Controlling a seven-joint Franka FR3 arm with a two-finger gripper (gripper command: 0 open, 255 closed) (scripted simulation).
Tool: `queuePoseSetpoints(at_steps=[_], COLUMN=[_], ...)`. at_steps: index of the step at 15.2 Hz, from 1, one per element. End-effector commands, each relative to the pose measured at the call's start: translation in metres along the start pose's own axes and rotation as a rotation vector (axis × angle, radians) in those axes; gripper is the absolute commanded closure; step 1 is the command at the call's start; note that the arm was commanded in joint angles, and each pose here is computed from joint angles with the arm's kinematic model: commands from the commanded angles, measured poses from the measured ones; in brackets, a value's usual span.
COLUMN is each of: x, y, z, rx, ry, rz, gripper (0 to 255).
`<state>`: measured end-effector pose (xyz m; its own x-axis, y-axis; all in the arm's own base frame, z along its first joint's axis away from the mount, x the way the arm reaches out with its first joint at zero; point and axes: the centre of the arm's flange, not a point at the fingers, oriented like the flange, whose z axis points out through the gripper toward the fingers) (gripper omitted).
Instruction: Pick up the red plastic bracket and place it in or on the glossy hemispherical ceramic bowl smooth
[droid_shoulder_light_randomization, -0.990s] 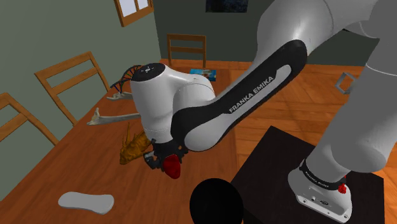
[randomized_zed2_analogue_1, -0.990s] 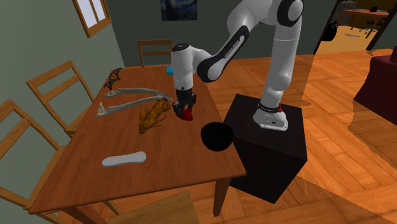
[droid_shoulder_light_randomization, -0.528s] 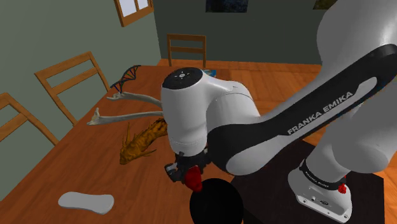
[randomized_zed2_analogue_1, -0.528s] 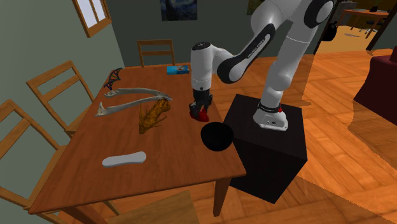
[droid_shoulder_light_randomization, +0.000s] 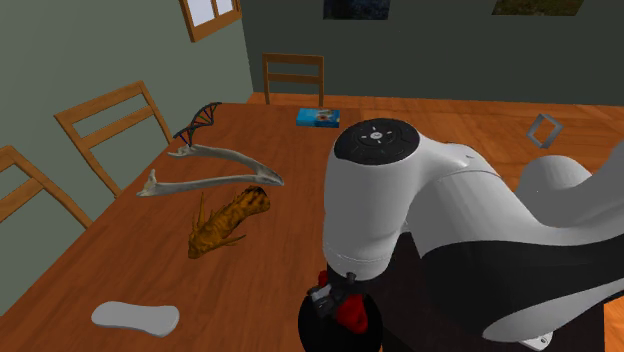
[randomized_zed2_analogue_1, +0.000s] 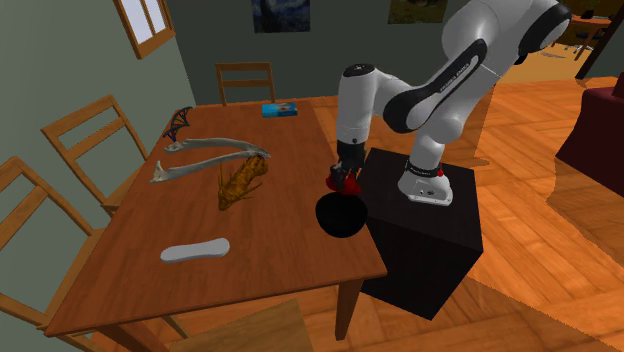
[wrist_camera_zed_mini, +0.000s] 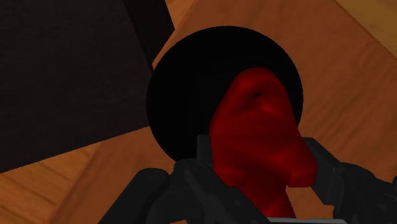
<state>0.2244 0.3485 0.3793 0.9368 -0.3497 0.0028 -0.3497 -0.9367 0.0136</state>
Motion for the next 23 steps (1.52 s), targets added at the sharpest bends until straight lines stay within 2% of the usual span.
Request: queuePoseSetpoints(at_steps=[1, 17, 23], x=[-0.009, -0.009, -0.009], y=[0.006, 0.005, 0.005], z=[0.006, 0.093, 0.093], rx=[0.001, 0.001, 0.001], ry=[-0.001, -0.001, -0.001], rz=[0.001, 0.001, 0.001], gripper=[255, 255, 255])
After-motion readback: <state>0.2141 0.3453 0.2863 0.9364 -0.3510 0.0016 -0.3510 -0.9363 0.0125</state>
